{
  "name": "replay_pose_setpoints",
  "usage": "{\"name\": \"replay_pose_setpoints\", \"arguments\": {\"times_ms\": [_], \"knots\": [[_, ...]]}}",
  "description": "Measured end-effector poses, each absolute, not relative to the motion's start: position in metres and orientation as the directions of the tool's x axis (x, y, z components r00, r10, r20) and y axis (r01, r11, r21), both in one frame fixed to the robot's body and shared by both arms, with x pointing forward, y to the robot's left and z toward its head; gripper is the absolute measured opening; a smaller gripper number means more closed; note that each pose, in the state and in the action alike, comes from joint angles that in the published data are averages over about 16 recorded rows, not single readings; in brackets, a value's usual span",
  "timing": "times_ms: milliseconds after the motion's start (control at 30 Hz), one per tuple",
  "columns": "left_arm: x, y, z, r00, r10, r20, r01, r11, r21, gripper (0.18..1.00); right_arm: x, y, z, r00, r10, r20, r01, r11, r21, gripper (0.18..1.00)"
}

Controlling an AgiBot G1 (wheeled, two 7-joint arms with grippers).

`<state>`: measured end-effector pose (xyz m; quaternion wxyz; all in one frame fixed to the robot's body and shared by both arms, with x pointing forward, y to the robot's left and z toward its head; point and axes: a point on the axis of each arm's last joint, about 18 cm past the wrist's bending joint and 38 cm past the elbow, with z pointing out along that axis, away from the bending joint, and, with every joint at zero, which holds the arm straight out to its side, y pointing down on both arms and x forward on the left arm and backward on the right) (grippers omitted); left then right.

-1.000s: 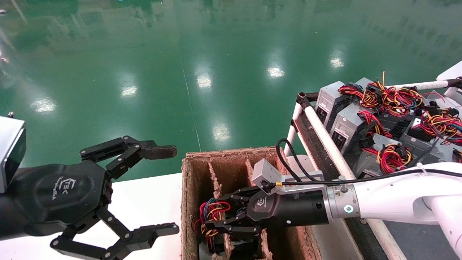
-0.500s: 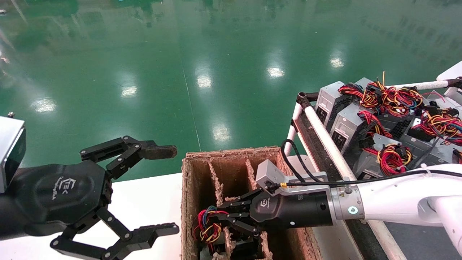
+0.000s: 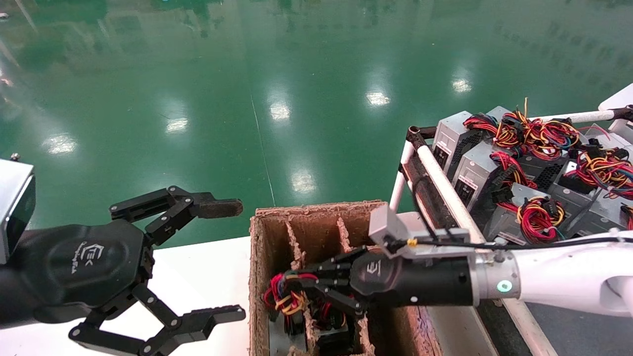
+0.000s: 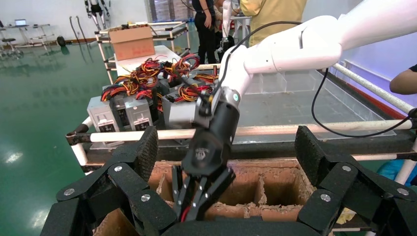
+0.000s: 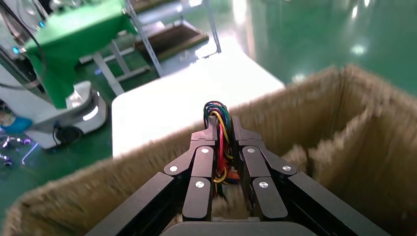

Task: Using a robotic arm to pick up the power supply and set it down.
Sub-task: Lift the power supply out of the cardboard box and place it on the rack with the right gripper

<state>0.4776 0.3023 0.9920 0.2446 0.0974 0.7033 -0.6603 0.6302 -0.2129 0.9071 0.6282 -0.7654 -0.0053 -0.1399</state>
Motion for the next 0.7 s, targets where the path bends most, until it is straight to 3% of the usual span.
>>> {"name": "replay_pose_setpoints", "arguments": {"times_ms": [367,700], "knots": [[0.478,0.302,0.992,-0.861,-0.186,-0.473,0.460,0.109,-0.881,1.001,0.597,-0.247,0.971,0.941,-0.189,0.281,0.277,-0.047,-0.960,0.241],[0.478,0.302,0.992,-0.861,-0.186,-0.473,0.460,0.109,-0.881,1.001,0.545,-0.319,1.047,0.885,-0.298,0.359,0.399,0.087,-0.913,0.241]]}}
